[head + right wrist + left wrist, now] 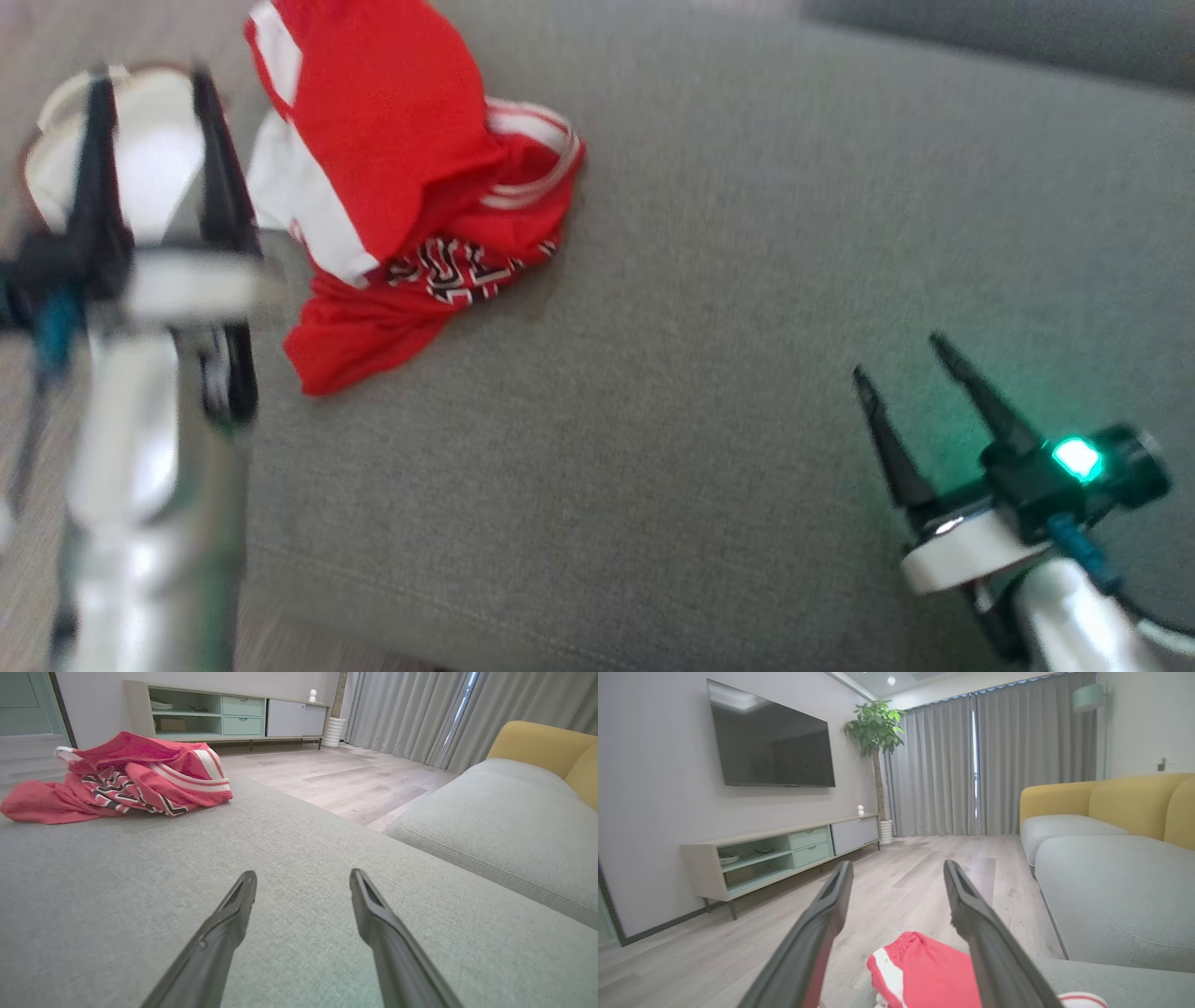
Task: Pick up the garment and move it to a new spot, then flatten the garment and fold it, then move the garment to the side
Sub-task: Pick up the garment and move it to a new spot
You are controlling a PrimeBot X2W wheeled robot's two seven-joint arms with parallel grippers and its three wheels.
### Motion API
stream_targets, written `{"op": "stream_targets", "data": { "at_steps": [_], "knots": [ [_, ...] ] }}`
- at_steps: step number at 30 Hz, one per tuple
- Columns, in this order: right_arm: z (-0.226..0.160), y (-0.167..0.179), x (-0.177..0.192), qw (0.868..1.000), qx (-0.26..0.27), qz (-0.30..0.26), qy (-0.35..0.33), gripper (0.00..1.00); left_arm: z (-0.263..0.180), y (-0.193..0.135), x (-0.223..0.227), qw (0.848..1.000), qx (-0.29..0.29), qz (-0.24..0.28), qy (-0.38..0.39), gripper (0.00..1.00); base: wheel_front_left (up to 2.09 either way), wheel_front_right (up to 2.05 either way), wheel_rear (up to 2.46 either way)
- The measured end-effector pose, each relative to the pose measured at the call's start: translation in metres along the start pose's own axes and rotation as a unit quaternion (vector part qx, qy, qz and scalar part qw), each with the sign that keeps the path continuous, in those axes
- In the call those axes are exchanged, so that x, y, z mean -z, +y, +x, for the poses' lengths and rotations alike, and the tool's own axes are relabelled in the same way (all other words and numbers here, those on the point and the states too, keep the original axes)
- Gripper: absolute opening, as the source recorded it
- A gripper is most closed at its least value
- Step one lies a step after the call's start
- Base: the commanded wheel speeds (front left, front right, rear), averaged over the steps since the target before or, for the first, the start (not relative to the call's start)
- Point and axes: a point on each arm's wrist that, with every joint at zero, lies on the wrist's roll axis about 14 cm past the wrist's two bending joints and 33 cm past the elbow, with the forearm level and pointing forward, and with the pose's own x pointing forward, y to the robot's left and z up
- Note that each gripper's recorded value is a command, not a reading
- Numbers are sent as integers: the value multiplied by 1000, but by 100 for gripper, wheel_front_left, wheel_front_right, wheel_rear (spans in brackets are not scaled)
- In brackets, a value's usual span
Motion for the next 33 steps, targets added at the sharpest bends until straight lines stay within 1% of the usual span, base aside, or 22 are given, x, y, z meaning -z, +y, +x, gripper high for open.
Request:
{"op": "stream_targets", "data": {
  "at_steps": [3, 5, 7, 9, 11, 14, 15, 18, 20, 21, 22, 23, 24, 26, 28, 33],
  "knots": [
    [10, -15, 14, 1000, -2, -6, 5, 100, 45, -10, 15, 999, 6, -11, 36, 100, 0, 0, 0],
    [13, -22, 27, 1000, -4, -6, 15, 100, 71, -16, 33, 997, 9, -16, 76, 100, 0, 0, 0],
    [16, -30, 40, 1000, -4, -4, 23, 100, 89, -20, 54, 993, 9, -7, 117, 100, 0, 0, 0],
    [18, -36, 50, 1000, -3, -2, 29, 100, 101, -22, 80, 986, 5, -4, 167, 100, 0, 0, 0],
    [21, -42, 56, 1000, -2, -1, 27, 100, 105, -25, 110, 976, 6, 1, 219, 100, 0, 0, 0],
    [24, -49, 60, 1000, 5, 4, 18, 100, 99, -27, 153, 956, 0, 7, 294, 100, 0, 0, 0],
    [24, -53, 61, 1000, 10, 7, 14, 100, 92, -24, 178, 941, -10, 17, 337, 100, 0, 0, 0],
    [23, -60, 63, 1000, 21, 9, 11, 100, 81, -21, 207, 922, -26, 26, 387, 100, 0, 0, 0],
    [22, -65, 63, 1000, 28, 10, 7, 100, 74, -24, 221, 913, -27, 23, 406, 100, 0, 0, 0],
    [22, -67, 63, 999, 31, 10, 7, 100, 73, -28, 226, 911, -24, 15, 411, 27, 0, 0, 0],
    [21, -69, 64, 999, 35, 10, 7, 100, 72, -33, 230, 909, -17, 3, 415, 0, 0, 0, 0],
    [21, -71, 64, 999, 37, 10, 7, 100, 72, -36, 232, 908, -11, -3, 418, 0, 0, 0, 0],
    [21, -72, 64, 999, 39, 10, 6, 100, 75, -39, 231, 911, -7, -5, 411, 0, 0, 0, 0],
    [21, -73, 63, 999, 42, 9, 6, 100, 83, -39, 223, 922, -4, -2, 387, 0, 0, 0, 0],
    [20, -74, 63, 999, 43, 8, 7, 100, 95, -37, 210, 936, -1, 0, 353, 0, 0, 0, 0],
    [21, -73, 58, 999, 45, 4, 8, 100, 129, -33, 160, 965, 16, 22, 259, 0, 0, 0, 0]
  ]
}}
